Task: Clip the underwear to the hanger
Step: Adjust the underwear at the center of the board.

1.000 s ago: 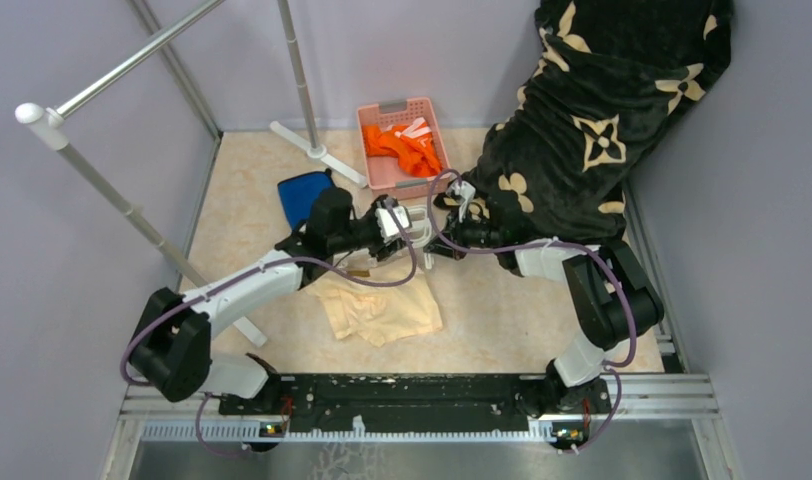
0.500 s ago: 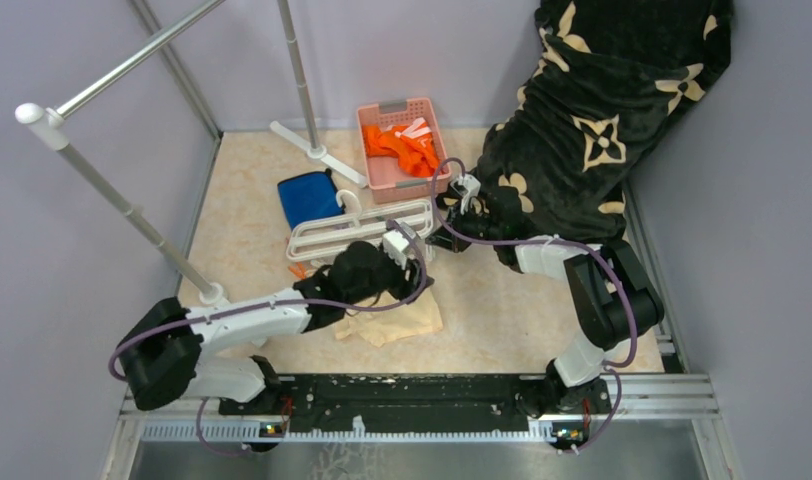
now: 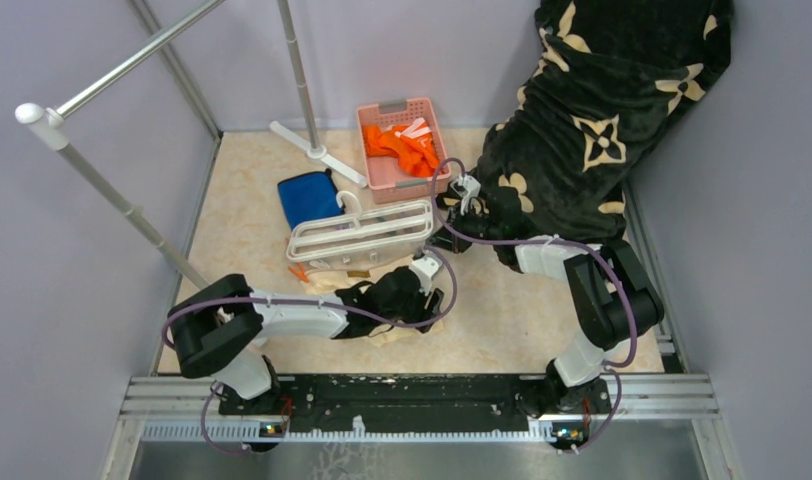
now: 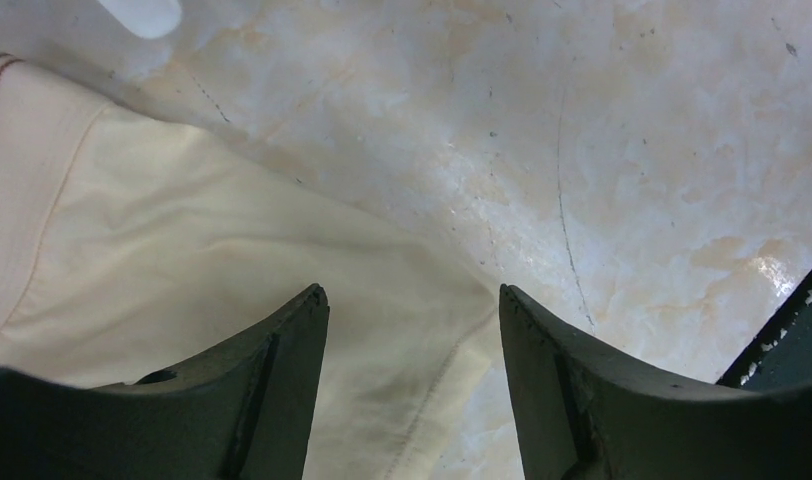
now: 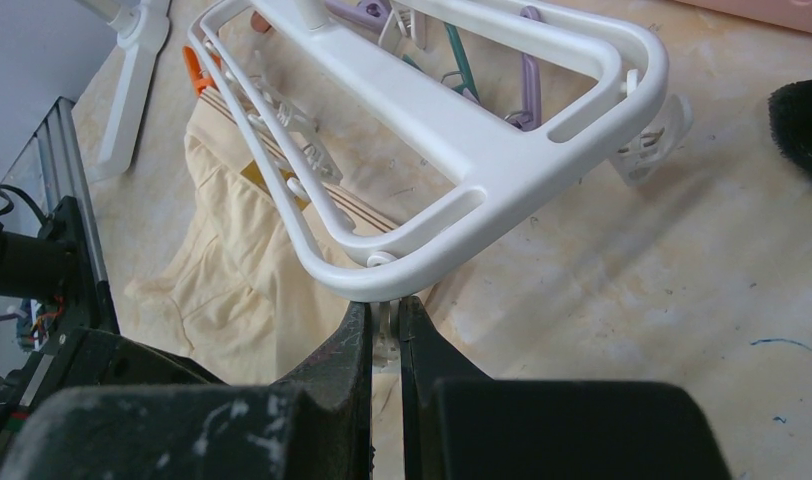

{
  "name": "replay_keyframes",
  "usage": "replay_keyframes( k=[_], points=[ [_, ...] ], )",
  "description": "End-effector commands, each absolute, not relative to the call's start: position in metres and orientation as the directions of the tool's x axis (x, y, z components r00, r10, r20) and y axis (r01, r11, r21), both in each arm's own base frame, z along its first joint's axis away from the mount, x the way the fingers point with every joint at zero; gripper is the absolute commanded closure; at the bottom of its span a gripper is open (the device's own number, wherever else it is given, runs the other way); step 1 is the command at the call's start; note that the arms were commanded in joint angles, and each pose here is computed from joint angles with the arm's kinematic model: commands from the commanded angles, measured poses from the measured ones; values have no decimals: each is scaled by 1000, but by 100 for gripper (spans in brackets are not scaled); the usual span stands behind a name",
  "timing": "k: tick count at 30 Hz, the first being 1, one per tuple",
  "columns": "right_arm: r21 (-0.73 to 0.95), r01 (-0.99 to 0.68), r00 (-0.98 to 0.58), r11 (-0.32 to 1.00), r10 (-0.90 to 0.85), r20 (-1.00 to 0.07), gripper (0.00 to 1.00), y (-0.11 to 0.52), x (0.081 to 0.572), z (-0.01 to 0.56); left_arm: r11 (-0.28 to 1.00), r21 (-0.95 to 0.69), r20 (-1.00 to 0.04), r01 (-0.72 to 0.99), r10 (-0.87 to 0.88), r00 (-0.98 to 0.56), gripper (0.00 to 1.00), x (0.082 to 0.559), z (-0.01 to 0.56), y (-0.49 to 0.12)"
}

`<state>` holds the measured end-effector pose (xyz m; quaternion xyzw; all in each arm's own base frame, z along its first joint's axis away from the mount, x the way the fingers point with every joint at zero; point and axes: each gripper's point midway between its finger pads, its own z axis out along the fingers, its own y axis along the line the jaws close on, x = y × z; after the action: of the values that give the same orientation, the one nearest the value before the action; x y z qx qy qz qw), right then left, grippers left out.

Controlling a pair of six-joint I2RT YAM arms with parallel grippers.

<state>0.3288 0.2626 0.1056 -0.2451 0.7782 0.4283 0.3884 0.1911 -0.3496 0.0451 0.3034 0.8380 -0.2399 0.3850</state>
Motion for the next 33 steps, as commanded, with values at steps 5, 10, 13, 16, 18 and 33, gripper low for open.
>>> replay_keyframes(
  k=[5,10,13,16,18,33],
  points=[
    [438,-751,-517,494,-27,-856,100,266,340,130,638,-267,-710,722,377,-595,31,148,31,-352],
    [440,-749,-521,496,-30,-853,100,265,339,130,600,-304,-641,740,445,-625,32,123,21,-345],
    [438,-748,-521,499,-33,-853,100,265,338,131,584,-324,-596,744,485,-640,31,109,18,-336],
    [432,-749,-518,502,-37,-855,100,264,337,132,576,-351,-558,738,504,-659,31,95,18,-327],
    [429,-750,-515,503,-38,-856,100,263,337,133,574,-373,-525,729,517,-676,32,83,17,-320],
    [404,-760,-490,509,-41,-871,100,259,333,138,542,-163,-823,824,386,-417,28,102,121,-338]
  ],
)
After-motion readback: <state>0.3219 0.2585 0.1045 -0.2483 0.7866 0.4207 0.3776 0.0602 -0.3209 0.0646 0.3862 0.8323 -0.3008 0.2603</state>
